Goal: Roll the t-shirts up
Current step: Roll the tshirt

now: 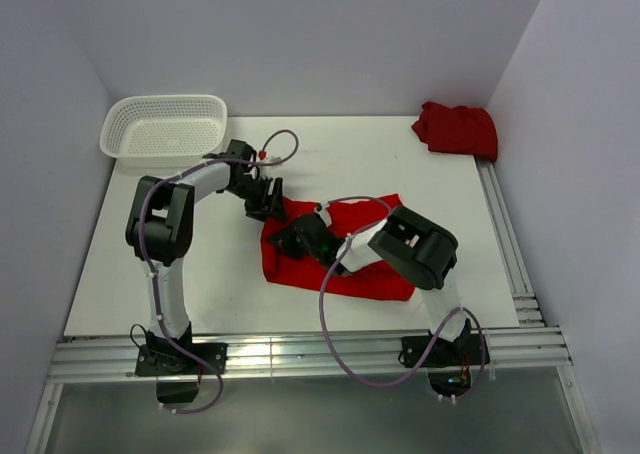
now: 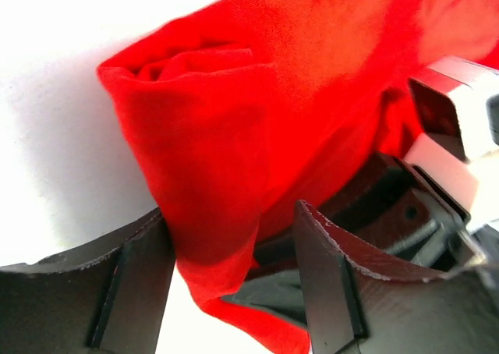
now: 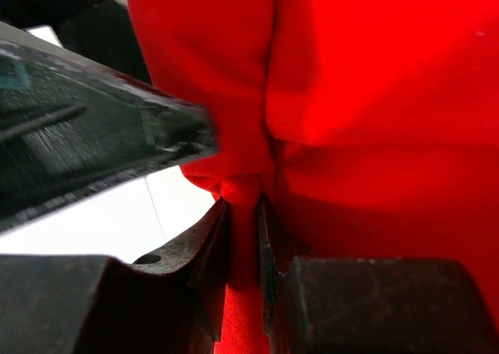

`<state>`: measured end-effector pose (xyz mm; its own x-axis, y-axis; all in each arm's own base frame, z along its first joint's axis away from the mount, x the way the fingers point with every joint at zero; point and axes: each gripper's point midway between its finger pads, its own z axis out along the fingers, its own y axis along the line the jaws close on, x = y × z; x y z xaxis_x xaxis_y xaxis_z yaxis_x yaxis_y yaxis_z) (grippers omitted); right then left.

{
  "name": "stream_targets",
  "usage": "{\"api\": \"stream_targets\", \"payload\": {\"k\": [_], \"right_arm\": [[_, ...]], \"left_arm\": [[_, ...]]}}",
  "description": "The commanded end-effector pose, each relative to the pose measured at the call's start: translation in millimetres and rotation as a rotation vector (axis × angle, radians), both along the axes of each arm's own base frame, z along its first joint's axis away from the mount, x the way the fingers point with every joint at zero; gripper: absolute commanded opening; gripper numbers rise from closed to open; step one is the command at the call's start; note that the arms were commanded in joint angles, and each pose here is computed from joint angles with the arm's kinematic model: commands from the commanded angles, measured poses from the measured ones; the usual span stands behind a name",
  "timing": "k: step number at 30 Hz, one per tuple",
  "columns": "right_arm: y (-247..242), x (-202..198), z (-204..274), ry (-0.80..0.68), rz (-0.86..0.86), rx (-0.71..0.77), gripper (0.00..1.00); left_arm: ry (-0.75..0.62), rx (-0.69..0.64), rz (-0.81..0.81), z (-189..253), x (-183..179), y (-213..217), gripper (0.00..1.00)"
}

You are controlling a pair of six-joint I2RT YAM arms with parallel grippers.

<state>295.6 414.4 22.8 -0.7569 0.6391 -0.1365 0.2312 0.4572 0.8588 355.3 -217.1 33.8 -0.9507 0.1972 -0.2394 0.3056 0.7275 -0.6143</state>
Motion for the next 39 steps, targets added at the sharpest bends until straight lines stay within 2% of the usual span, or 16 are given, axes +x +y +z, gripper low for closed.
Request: {"api": "stream_targets", "payload": {"k": [1, 8, 13, 18, 21, 22, 25, 27, 30, 31, 34, 39], "right_arm": [[-24.4, -17.1, -45.7, 0.081, 0.019, -0.237, 0.11], [-21.5, -20.4, -53.3, 0.096, 0.028, -0.255, 0.09], [-22.0, -23.4, -56.8, 0.111, 0.014, -0.239, 0.08], [-24.6, -28.0, -61.1, 0.128, 0.003, -0.224, 0.07], [-24.8, -28.6, -60.7, 0.130, -0.005, -0.205, 0.05], [-24.8, -29.2, -60.9, 0.134, -0.010, -0.199, 0.04], [-26.7, -33.6, -64.5, 0.146, -0.010, -0.185, 0.03], [-24.7, -34.7, -63.9, 0.145, -0.007, -0.167, 0.03], [-23.0, -36.2, -65.0, 0.151, -0.002, -0.150, 0.03], [-22.9, -36.0, -66.4, 0.156, -0.004, -0.147, 0.03], [-19.1, -36.3, -66.2, 0.161, 0.000, -0.122, 0.03], [-13.7, -34.5, -63.4, 0.166, -0.006, -0.045, 0.03]], "left_arm": [[-0.186, 0.188, -0.026, -4.8, 23.8, 8.1, 0.65], [-0.309, 0.452, -0.001, -21.2, 52.0, 23.4, 0.63], [-0.393, 0.584, 0.038, -16.3, 75.4, 34.9, 0.58], [-0.447, 0.661, 0.078, -6.2, 92.7, 46.2, 0.52], [-0.452, 0.684, 0.086, -3.3, 97.8, 48.6, 0.45], [-0.462, 0.685, 0.093, 0.4, 102.2, 47.9, 0.34], [-0.456, 0.705, 0.096, -4.5, 105.9, 49.4, 0.21], [-0.450, 0.696, 0.092, -5.8, 106.3, 47.1, 0.24], [-0.428, 0.652, 0.064, -6.8, 102.7, 38.4, 0.41], [-0.420, 0.637, 0.056, -6.3, 100.8, 35.7, 0.52], [-0.412, 0.556, 0.040, 5.9, 98.4, 25.5, 0.63], [-0.382, 0.423, 0.053, 40.4, 98.2, 26.7, 0.69]]}}
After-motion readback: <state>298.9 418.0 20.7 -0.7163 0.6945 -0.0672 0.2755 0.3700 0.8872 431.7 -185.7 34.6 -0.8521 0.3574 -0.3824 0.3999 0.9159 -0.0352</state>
